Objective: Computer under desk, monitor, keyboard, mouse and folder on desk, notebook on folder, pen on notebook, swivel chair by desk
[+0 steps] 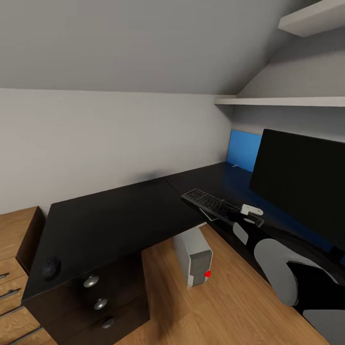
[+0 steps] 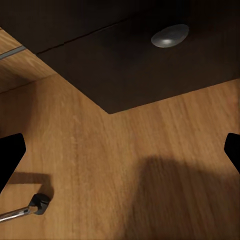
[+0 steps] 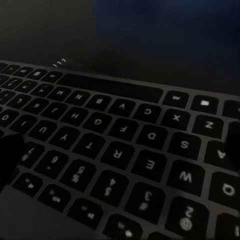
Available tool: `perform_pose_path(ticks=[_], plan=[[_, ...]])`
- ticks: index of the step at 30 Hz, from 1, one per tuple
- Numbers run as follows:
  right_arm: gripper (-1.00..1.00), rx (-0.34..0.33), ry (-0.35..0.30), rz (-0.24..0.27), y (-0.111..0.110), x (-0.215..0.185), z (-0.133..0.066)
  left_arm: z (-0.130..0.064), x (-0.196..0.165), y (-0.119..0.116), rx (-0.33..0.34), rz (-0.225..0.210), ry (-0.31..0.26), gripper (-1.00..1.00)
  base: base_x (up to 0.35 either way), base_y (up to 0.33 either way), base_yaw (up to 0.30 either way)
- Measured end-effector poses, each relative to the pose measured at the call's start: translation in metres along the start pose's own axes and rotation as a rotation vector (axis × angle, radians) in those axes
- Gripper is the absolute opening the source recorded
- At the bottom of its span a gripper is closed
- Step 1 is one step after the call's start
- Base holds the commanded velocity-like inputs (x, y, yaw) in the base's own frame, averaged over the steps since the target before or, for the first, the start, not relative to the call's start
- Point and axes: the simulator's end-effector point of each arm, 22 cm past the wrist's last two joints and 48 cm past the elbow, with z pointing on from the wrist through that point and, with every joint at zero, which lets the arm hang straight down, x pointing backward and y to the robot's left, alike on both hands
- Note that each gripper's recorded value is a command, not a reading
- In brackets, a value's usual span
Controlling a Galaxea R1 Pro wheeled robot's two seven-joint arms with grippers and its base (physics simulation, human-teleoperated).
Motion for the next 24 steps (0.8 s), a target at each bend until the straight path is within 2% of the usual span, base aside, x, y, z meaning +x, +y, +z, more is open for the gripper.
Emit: perform_pose_path(ticks=[5, 9, 13, 15, 16, 24], plan=[[1.00, -0.002, 0.009, 0.034, 0.001, 0.002, 0.000, 0.000, 0.000, 0.000, 0.000, 0.000, 0.000, 1.00, 0.000, 0.000, -0.004], [1.00, -0.004, 0.012, 0.042, 0.002, 0.003, 0.000, 0.000, 0.000, 0.000, -0.001, -0.001, 0.000, 1.00, 0.000, 0.000, 0.000], [1.00, -0.019, 0.009, 0.042, 0.014, 0.003, -0.003, 0.000, 0.000, 0.000, -0.001, -0.002, 0.001, 1.00, 0.000, 0.000, 0.000], [1.00, -0.035, -0.001, 0.045, 0.026, -0.001, -0.006, 0.000, 0.000, 0.001, -0.002, -0.003, 0.001, 1.00, 0.000, 0.000, 0.000], [1.00, -0.053, -0.012, 0.047, 0.039, -0.005, -0.009, 0.000, 0.000, 0.001, -0.002, -0.003, 0.001, 1.00, 0.000, 0.000, 0.000], [1.00, -0.069, -0.023, 0.048, 0.052, -0.008, -0.013, 0.000, 0.000, 0.001, -0.002, -0.004, 0.002, 1.00, 0.000, 0.000, 0.000]])
